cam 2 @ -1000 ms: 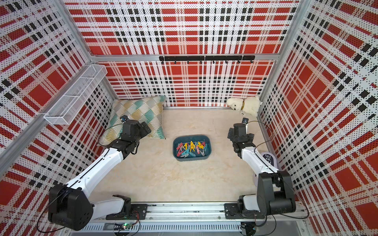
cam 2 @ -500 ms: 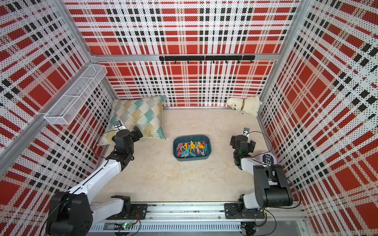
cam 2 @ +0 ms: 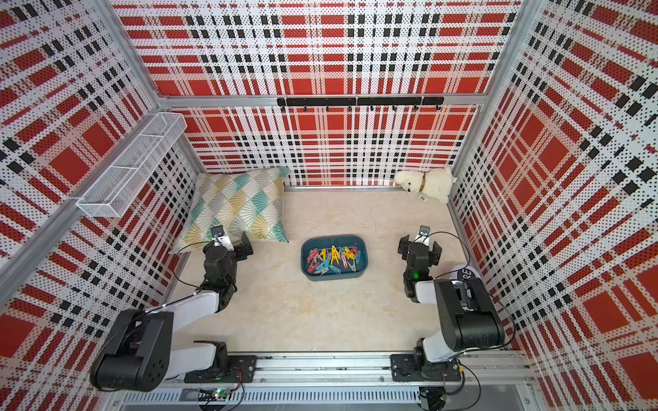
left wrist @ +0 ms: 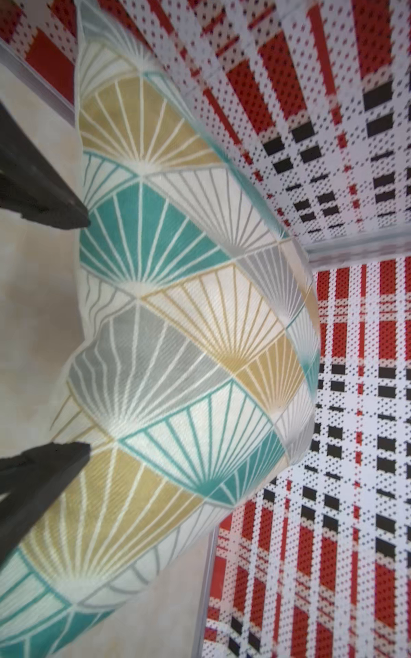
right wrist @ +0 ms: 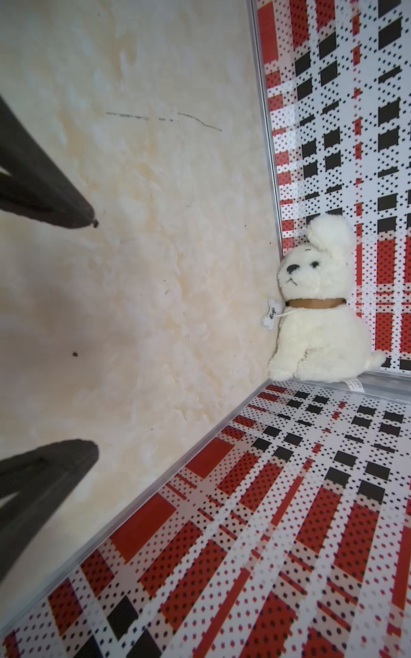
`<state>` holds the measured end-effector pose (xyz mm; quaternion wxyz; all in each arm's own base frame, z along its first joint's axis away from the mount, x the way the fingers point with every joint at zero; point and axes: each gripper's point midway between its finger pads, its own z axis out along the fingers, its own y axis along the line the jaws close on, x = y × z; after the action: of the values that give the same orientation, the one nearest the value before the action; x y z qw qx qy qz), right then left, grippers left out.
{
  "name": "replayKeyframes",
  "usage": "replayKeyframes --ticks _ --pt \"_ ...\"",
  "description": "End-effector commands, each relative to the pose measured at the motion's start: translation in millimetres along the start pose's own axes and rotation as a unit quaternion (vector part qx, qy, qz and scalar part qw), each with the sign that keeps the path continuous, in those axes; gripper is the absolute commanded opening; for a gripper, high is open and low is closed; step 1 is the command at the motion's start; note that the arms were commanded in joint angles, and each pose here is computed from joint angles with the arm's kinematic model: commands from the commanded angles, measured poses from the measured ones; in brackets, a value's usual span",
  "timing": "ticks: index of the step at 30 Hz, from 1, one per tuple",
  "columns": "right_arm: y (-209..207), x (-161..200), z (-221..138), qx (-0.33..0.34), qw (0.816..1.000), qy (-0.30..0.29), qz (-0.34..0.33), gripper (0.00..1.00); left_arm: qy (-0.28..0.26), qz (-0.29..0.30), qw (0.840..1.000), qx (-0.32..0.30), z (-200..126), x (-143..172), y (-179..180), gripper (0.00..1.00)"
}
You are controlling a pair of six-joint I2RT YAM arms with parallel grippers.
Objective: Put the clothespins into the storage box
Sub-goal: Reset both arms
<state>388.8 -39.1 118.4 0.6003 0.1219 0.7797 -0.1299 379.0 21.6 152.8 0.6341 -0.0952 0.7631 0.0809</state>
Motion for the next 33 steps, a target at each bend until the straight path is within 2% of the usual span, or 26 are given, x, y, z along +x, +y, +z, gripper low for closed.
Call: replayKeyframes --ticks 1,4,5,6,10,17,19,20,23,33 --pt "13 -14 -4 -0.043 0.998 -0.036 -0.004 1.0 -0.059 0.007 0.998 0.031 -4 -16 -13 0.99" --pt "21 -6 -9 -0.09 0.995 -0.047 -0.008 1.0 -0.084 0.008 0.995 0.047 -14 -14 -13 0.99" --pt "20 3 -10 -0.091 0.995 -0.038 -0.011 1.0 -0.084 0.014 0.995 0.049 -15 -13 -13 0.99" --pt "22 -12 -10 -0.093 0.994 -0.056 -0.005 1.0 -0.087 0.018 0.994 0.057 -16 -13 -15 0.99" --pt "21 -7 -9 -0.094 0.994 -0.049 -0.007 1.0 -0.094 0.046 0.991 0.083 -16 -10 -30 0.99" --pt "22 -7 -9 -0.095 0.994 -0.046 -0.007 1.0 -0.059 0.028 0.994 0.091 9 -5 -26 0.99" --pt "22 -7 -9 -0.095 0.994 -0.048 -0.007 1.0 -0.049 0.004 0.997 0.06 16 0 -10 0.99" --pt "22 -7 -9 -0.095 0.994 -0.048 -0.006 1.0 -0.061 -0.013 0.997 0.047 12 -1 0 0.99" --pt "22 -7 -9 -0.096 0.994 -0.048 -0.006 1.0 -0.12 -0.014 0.989 0.084 -18 -6 -4 0.99" --pt "22 -7 -9 -0.098 0.994 -0.047 -0.006 1.0 -0.115 -0.005 0.991 0.071 -19 -2 -4 0.99"
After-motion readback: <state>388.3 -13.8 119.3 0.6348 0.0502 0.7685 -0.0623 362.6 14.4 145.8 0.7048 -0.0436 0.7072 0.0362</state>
